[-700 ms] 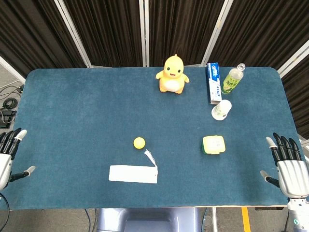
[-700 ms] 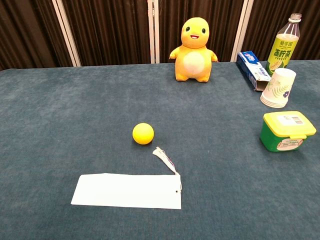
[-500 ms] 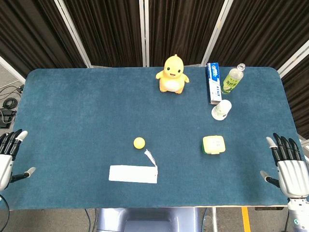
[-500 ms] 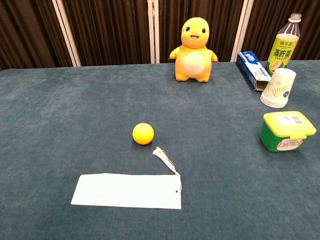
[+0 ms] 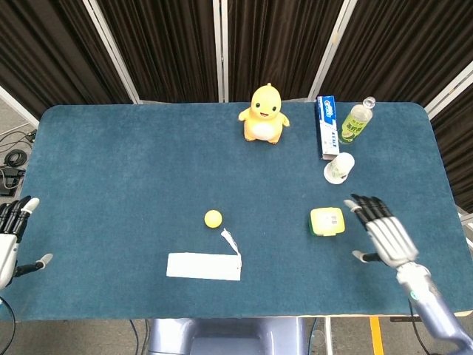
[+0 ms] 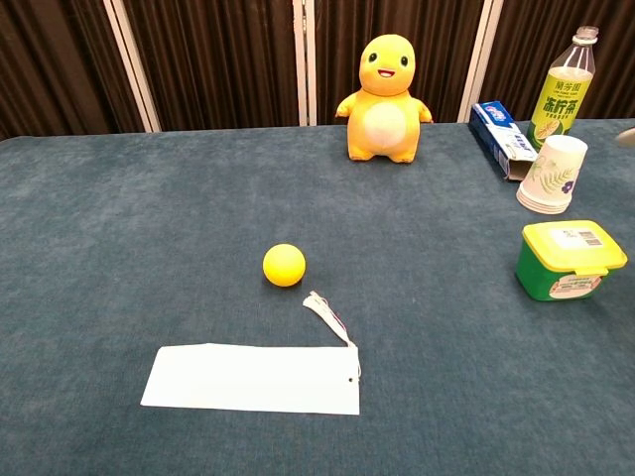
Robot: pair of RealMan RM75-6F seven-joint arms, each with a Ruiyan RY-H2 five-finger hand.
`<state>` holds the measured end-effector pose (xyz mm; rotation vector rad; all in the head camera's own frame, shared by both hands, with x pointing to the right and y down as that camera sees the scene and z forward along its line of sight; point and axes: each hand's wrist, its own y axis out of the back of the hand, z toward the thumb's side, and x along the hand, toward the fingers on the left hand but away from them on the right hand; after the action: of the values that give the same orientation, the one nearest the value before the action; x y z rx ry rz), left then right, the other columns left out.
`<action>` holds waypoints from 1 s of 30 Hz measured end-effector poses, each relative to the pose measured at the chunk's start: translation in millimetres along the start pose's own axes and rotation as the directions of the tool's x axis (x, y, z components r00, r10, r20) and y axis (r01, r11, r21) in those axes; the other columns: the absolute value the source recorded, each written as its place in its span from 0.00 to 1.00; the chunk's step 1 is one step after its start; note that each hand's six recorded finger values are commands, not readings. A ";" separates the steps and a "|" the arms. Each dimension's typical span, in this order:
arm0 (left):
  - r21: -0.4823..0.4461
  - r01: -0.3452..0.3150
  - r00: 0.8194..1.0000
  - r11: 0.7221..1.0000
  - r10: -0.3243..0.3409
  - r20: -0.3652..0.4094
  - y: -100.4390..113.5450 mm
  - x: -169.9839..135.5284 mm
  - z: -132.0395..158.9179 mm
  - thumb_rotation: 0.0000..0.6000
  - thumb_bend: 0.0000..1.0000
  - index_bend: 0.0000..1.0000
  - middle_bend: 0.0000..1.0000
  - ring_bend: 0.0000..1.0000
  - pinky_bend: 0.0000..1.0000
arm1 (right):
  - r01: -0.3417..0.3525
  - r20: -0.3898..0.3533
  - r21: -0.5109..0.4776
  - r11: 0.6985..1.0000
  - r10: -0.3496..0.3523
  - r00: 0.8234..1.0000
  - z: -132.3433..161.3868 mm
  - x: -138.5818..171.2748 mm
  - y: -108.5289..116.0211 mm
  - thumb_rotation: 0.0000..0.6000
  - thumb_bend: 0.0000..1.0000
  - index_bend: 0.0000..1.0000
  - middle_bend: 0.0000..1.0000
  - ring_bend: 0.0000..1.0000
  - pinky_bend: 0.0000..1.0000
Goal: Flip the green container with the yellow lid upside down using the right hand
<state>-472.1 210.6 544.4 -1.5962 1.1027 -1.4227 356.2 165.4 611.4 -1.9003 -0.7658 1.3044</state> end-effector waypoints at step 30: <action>-0.023 0.005 1.000 1.000 -0.006 -0.027 2.1 5.2 -9.3 1.00 0.00 0.00 0.00 0.00 0.00 | -0.117 0.017 0.059 0.991 0.116 0.993 8.9 -73.6 -37.7 1.00 0.56 0.40 0.47 0.38 0.47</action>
<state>-481.5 205.2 545.6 -1.6014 1.1350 -1.4439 321.2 131.5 678.9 -1.9143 -0.6239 1.3971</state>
